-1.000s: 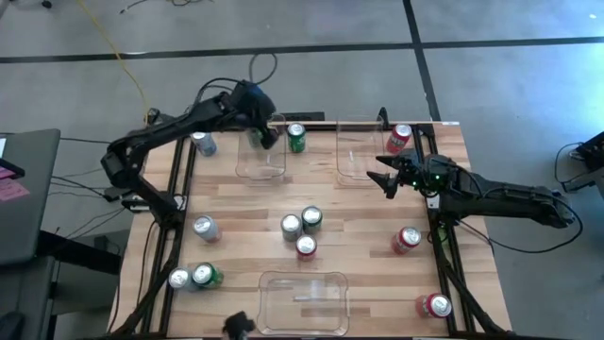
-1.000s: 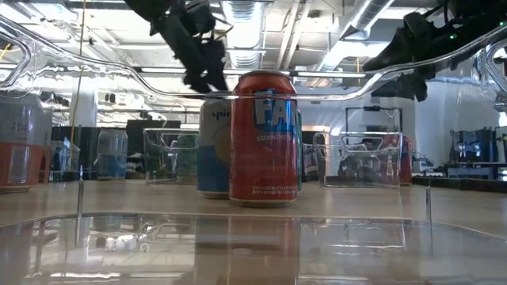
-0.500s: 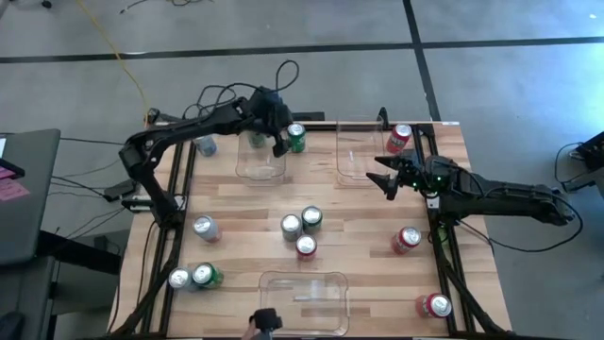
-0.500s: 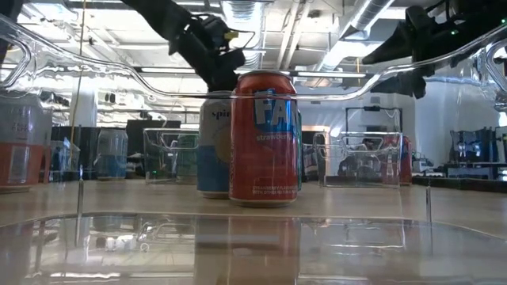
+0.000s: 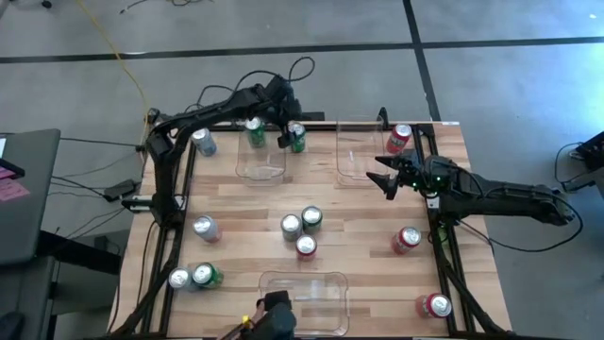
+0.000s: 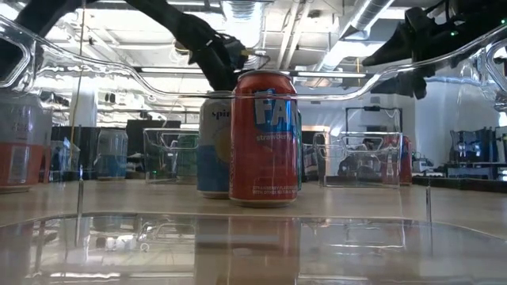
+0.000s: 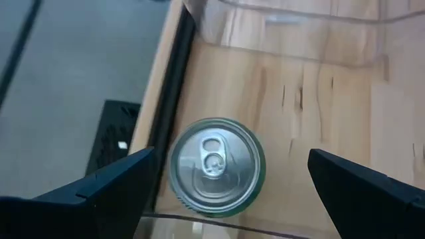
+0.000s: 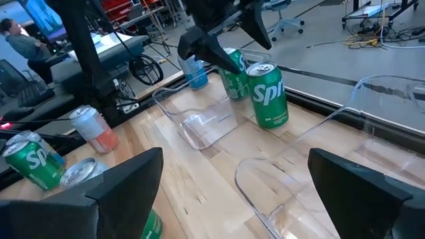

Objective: Sort soda cans
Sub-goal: Put the green soda can into the top left transparent bin

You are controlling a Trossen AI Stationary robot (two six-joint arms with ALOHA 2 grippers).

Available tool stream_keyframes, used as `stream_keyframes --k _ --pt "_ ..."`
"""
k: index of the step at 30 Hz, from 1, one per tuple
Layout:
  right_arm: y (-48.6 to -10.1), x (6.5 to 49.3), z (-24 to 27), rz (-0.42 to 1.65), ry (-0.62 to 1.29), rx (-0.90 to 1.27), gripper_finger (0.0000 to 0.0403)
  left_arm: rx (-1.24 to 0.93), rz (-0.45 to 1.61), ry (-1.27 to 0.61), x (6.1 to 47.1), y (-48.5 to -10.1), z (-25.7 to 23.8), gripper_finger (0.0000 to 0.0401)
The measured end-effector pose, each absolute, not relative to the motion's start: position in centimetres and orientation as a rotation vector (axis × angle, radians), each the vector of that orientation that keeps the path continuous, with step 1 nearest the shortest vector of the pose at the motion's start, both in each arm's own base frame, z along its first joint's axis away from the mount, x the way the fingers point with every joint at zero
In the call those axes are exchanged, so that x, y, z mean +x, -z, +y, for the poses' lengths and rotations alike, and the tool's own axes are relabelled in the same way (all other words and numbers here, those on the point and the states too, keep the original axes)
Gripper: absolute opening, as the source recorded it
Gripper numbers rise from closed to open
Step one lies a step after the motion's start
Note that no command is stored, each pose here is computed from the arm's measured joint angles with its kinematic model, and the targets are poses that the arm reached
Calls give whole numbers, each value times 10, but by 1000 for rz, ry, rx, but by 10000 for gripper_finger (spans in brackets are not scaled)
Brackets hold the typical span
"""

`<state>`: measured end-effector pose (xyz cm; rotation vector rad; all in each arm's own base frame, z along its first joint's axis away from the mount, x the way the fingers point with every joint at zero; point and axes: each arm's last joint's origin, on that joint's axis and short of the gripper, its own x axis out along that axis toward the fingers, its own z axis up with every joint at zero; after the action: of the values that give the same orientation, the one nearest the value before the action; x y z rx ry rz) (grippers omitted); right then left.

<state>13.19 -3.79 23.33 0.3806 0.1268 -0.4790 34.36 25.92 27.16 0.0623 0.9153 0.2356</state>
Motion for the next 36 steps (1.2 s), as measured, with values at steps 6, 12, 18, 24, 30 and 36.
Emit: stream_keyframes --k 6,12,18,24,30,36 --pt "-233 132 -38 134 482 380 395 84 910 -228 349 -265 262 387" --pt "-232 133 -38 141 484 380 395 70 927 -252 349 -255 269 387" --pt "-230 135 -39 152 487 387 395 59 947 -257 352 -244 273 387" --pt "-228 137 -39 168 490 387 395 38 974 -268 354 -234 275 372" --pt "-228 136 -39 165 495 387 395 30 962 -281 354 -235 276 309" --pt "-229 136 -40 160 512 384 395 18 960 -307 354 -236 277 295"
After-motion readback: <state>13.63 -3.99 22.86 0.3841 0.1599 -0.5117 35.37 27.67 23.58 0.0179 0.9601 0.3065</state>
